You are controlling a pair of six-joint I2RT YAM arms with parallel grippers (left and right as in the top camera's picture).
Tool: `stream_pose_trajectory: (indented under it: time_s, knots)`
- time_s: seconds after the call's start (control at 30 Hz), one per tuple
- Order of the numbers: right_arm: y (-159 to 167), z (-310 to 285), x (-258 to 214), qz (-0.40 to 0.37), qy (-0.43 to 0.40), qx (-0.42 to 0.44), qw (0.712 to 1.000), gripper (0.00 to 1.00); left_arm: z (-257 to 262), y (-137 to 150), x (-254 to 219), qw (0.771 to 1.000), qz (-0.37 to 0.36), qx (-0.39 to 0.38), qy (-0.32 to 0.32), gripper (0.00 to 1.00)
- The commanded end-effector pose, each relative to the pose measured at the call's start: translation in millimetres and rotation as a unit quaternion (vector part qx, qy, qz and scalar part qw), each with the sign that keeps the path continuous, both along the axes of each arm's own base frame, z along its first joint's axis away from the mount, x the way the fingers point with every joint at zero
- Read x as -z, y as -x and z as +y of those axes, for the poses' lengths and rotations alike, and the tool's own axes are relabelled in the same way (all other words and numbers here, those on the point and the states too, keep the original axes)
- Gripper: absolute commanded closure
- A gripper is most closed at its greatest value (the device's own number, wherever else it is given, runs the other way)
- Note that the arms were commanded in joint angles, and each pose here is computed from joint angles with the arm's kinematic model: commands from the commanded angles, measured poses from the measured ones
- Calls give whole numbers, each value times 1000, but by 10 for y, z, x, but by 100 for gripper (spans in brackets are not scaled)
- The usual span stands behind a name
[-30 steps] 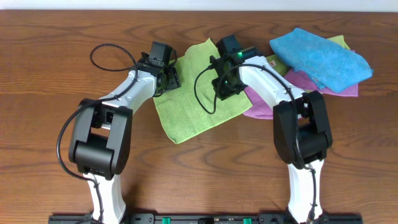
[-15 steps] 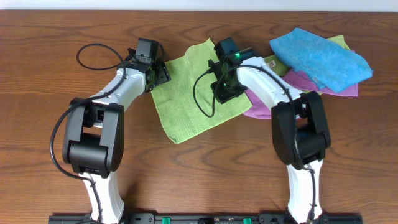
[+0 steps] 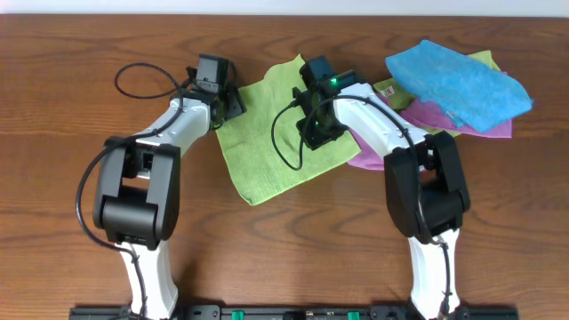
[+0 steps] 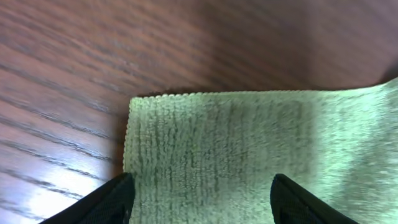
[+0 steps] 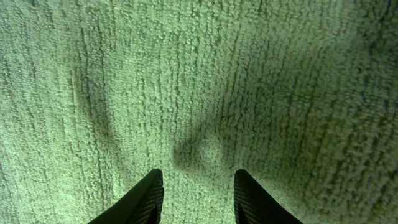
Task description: Fold the cloth
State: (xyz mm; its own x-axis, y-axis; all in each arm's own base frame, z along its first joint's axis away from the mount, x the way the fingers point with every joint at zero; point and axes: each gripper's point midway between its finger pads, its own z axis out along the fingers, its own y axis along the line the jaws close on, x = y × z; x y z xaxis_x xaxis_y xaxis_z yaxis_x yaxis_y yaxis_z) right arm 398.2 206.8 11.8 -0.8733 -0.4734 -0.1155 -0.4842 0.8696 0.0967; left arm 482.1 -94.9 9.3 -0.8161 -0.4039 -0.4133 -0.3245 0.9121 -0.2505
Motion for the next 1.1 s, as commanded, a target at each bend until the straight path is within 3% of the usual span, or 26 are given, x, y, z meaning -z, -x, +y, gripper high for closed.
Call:
stream_pose_trajectory:
  time_s: [0.0,0.2,0.3,0.53,0.87,1.07]
  knots:
    - [-16,21,-12,-2,-2,7,1000,62,-27,7,120,1000,13,-4,10,33]
    - [-26,26,-14,-4,-3,7,1000,63,-19,12,131,1000,15,-5,8,45]
    - [-4,17,-11,0,-2,9,1000,63,44,45,152,1000,22,-12,-8,40]
    - [170,-16,2,39,12,62,997,67,202,106,183,998,34,-27,-46,38]
    - [255,360,-3,26,3,107,994,77,392,64,167,996,27,-61,-58,47]
    - [167,287,-6,-32,64,131,989,85,477,54,167,995,27,-70,-58,50]
